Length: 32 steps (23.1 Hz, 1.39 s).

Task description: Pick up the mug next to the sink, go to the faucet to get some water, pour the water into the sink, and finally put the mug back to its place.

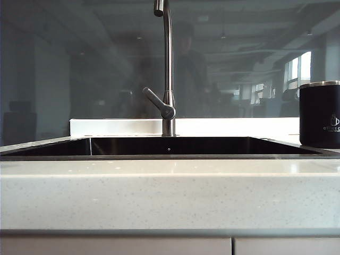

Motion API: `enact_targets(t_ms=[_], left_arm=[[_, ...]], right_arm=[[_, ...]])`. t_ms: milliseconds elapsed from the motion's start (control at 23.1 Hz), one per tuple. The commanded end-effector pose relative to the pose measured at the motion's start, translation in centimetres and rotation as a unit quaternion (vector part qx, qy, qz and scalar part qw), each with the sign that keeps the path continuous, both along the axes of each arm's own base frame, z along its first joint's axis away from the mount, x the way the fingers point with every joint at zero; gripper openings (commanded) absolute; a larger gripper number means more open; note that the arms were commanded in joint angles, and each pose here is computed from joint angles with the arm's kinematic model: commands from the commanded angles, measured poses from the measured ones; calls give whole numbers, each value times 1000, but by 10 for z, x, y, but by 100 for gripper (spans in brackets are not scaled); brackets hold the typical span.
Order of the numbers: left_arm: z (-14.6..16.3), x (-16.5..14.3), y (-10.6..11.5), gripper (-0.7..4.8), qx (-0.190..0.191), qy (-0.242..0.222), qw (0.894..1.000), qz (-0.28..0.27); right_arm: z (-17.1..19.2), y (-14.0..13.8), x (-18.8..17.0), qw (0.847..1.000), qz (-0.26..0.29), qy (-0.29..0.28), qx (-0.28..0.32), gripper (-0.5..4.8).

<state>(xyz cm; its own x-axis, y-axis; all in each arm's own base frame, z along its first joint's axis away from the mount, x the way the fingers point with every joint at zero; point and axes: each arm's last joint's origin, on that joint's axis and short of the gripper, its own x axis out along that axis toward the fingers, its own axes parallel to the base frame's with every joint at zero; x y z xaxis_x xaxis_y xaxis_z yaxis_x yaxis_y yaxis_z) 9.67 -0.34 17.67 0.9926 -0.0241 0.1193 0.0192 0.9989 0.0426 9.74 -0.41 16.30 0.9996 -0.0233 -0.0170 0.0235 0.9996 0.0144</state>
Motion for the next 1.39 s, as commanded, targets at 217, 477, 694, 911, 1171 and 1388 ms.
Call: enact_targets(t_ms=[217, 477, 694, 911, 1171, 1388], left_arm=[[0, 0, 0, -6, 0, 7, 1000, 2], [0, 0, -1, -6, 2, 7, 1000, -19], [11, -2, -1, -6, 1, -53, 998, -18], [10, -2, -5, -6, -57, -43, 993, -93], [4, -1, -5, -6, -62, -7, 993, -101], [4, -1, -5, -6, -62, -11, 993, -101]], right_arm=[[1, 0, 0, 1000, -1, -8, 0, -8], [17, 0, -1, 995, -2, -95, 43, -8], [26, -3, -3, 991, -38, -124, 45, -8], [33, -8, 3, 989, -65, -123, 43, -8], [34, -25, 44, 996, -64, -43, 37, 6], [14, -43, 75, 999, -14, -35, 35, 174]])
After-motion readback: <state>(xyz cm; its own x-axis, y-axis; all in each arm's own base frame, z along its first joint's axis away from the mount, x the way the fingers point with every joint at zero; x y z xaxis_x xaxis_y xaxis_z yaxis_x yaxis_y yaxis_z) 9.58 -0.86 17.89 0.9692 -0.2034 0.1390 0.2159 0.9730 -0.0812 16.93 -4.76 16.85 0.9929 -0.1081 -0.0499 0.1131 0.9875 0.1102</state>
